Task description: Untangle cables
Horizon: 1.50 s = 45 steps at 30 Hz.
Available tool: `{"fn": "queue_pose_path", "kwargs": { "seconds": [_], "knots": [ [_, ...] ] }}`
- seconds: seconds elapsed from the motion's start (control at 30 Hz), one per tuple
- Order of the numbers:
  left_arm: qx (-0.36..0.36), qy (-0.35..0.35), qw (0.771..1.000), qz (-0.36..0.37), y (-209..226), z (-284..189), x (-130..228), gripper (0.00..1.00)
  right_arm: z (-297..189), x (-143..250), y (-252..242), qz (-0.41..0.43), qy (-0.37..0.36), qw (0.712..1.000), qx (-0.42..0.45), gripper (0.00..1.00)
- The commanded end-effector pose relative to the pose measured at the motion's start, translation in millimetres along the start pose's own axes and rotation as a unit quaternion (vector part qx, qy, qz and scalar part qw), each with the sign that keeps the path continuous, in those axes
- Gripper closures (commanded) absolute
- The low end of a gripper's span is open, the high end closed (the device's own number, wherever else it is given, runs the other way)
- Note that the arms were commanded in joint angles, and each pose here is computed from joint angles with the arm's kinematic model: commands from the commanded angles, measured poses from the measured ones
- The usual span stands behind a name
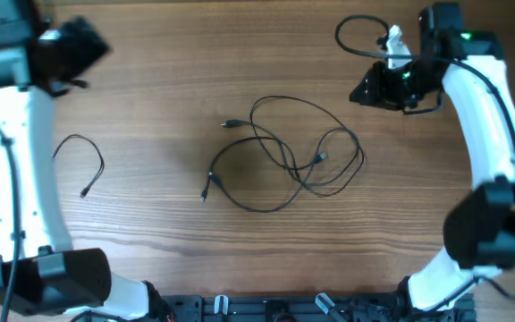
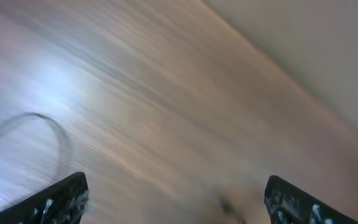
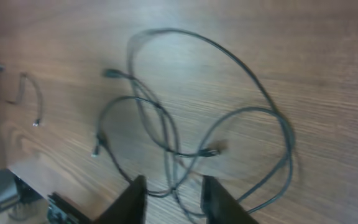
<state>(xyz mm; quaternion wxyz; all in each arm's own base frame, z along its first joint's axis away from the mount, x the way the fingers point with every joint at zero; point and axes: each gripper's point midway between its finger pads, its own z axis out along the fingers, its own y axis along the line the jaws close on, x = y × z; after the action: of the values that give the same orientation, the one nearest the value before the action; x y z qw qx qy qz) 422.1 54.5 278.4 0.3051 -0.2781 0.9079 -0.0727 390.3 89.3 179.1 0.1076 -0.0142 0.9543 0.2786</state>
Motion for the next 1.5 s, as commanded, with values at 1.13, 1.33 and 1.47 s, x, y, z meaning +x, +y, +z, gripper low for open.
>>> {"fn": "queue_pose_path", "kwargs": {
  "seconds": [1.13,1.33,1.47],
  "knots": [
    [0.296,0.233,0.725,0.576,-218,111,467,0.31,-101,18,-19,0.056,-0.1,0.992,0.053,0.34],
    [0.285,0.223,0.731,0.579,-218,123,467,0.58,-100,24,-19,0.042,-0.088,0.994,0.055,0.33],
    [0.277,0.212,0.738,0.578,-220,122,456,0.96,-100,24,-19,0.042,-0.087,0.994,0.055,0.33]
  ]
}}
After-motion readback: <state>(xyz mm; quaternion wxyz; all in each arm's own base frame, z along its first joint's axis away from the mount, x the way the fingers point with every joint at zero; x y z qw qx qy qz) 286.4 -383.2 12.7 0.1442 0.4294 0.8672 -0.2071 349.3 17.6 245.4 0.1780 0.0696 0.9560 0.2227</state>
